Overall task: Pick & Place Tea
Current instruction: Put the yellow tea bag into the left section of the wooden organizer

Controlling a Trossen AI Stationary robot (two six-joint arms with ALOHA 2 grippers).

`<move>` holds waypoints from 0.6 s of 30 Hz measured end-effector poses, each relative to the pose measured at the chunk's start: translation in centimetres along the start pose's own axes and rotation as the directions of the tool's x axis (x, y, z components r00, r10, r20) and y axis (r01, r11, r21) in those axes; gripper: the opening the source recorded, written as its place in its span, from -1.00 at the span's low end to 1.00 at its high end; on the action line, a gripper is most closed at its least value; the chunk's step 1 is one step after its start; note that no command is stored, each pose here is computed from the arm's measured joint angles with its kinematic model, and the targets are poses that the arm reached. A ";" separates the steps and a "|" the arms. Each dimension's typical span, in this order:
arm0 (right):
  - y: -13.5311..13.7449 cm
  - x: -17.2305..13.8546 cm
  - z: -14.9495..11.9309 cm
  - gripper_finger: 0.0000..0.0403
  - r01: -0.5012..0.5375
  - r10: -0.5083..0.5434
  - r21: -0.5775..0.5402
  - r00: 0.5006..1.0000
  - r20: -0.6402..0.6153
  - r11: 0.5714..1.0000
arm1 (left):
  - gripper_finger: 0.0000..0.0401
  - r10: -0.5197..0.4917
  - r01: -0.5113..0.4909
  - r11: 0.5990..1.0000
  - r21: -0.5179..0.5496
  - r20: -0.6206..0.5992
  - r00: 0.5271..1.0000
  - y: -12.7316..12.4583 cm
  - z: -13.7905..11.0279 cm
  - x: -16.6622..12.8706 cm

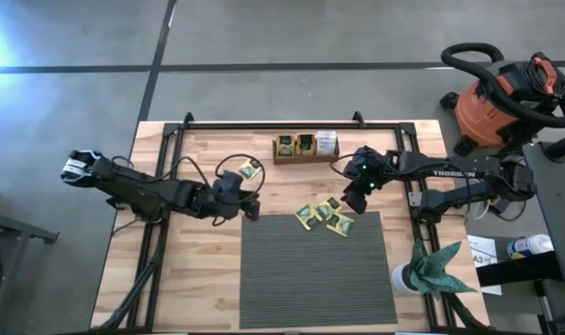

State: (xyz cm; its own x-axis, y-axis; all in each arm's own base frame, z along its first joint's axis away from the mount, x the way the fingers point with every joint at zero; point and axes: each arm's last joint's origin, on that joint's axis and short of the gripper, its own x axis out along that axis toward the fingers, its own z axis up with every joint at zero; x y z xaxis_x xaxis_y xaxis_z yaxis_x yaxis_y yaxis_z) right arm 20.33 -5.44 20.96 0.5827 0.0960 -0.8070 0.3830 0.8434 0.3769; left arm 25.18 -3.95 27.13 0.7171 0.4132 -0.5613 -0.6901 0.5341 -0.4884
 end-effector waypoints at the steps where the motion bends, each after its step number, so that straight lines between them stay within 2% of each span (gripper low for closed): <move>1: 0.0 0.1 0.0 -0.17 -0.001 0.001 0.003 1.000 -0.006 1.000 | -0.80 -0.020 0.020 1.000 -0.011 0.009 1.000 0.1 -0.3 0.3; 5: 0.1 0.8 -0.1 -0.15 0.001 0.001 0.041 0.999 -0.040 0.999 | -0.80 -0.071 0.073 0.995 -0.065 0.039 0.997 0.8 -1.3 1.3; 10: 0.7 1.4 -0.1 -0.15 -0.016 0.018 0.050 0.999 -0.045 0.999 | -0.80 -0.043 0.046 0.994 -0.099 0.033 0.999 1.5 -1.5 1.5; 15: 1.6 1.5 0.6 -0.15 -0.062 0.062 0.010 0.997 0.035 0.998 | -0.80 0.075 -0.072 0.993 -0.088 0.023 0.997 2.2 0.7 1.9; 18: 1.7 1.5 1.0 -0.17 -0.072 0.072 0.000 0.995 0.075 0.997 | -0.80 0.162 -0.164 0.986 -0.044 -0.044 0.986 3.6 2.3 2.6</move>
State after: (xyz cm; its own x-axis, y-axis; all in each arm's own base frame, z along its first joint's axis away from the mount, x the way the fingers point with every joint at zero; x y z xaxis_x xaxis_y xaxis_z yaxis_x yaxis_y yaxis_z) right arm 22.60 -4.39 20.86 0.6606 0.1166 -0.7417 0.3402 0.8341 0.4342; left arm 24.76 0.80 25.47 0.5911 0.4615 -0.6615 -0.8017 0.4261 -0.4192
